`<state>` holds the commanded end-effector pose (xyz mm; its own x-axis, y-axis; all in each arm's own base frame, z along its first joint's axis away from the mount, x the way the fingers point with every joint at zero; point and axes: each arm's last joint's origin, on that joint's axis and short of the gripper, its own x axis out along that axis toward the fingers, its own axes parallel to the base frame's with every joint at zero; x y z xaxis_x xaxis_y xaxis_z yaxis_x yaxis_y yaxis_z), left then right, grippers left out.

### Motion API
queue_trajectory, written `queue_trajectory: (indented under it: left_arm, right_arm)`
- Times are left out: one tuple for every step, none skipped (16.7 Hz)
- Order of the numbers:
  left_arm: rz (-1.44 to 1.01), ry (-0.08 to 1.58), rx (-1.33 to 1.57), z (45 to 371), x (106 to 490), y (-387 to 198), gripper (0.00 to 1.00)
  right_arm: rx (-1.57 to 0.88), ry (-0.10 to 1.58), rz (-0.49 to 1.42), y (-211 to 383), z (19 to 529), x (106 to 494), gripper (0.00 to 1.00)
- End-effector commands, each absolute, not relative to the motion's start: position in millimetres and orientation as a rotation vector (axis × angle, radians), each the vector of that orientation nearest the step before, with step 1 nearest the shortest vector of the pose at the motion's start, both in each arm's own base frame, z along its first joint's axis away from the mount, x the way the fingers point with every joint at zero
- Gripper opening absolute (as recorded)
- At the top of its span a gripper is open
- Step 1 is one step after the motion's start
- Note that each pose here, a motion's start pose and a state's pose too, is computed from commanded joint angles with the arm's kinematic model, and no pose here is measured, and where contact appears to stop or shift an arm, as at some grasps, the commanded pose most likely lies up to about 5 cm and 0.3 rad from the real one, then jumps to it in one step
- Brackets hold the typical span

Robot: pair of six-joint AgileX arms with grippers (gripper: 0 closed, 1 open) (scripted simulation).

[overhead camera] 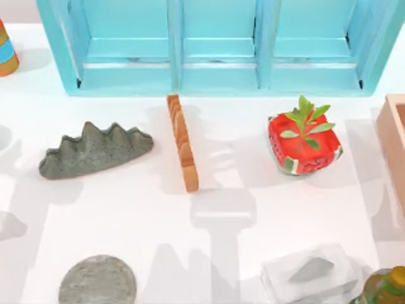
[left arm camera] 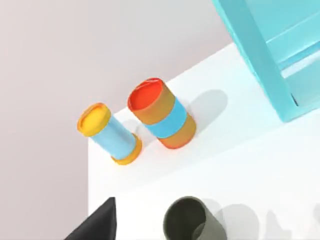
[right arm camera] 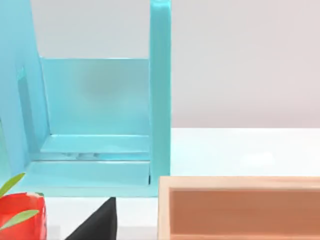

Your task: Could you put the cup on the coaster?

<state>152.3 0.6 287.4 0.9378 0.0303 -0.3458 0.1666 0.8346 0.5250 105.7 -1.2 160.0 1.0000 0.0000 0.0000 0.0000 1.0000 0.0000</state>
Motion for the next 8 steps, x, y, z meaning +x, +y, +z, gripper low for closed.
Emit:
queue_trajectory:
  left_arm:
    - [-0.102,0.413,0.668,302.8,168.4,1.7,1.0]
    - [-0.138,0.477,0.754,315.9,186.8,3.2,1.0]
    - [-0.181,0.543,0.838,326.2,207.0,5.0,1.0]
    - [-0.231,0.61,0.918,333.4,228.3,7.4,1.0]
    - [-0.289,0.677,0.994,337.5,250.3,10.3,1.0]
    - [-0.353,0.742,1.063,338.5,272.1,13.7,1.0]
    - [-0.422,0.805,1.125,336.6,293.3,17.9,1.0]
    - [-0.495,0.865,1.177,332.4,313.1,22.8,1.0]
  right_arm:
    - [0.0,0.0,0.0,-1.2,160.0,105.7,1.0]
    - [0.0,0.0,0.0,-1.2,160.0,105.7,1.0]
    - [0.0,0.0,0.0,-1.2,160.0,105.7,1.0]
    - [0.0,0.0,0.0,-1.2,160.0,105.7,1.0]
    - [0.0,0.0,0.0,-1.2,160.0,105.7,1.0]
    - [0.0,0.0,0.0,-1.2,160.0,105.7,1.0]
    - [0.0,0.0,0.0,-1.2,160.0,105.7,1.0]
    - [0.0,0.0,0.0,-1.2,160.0,105.7,1.0]
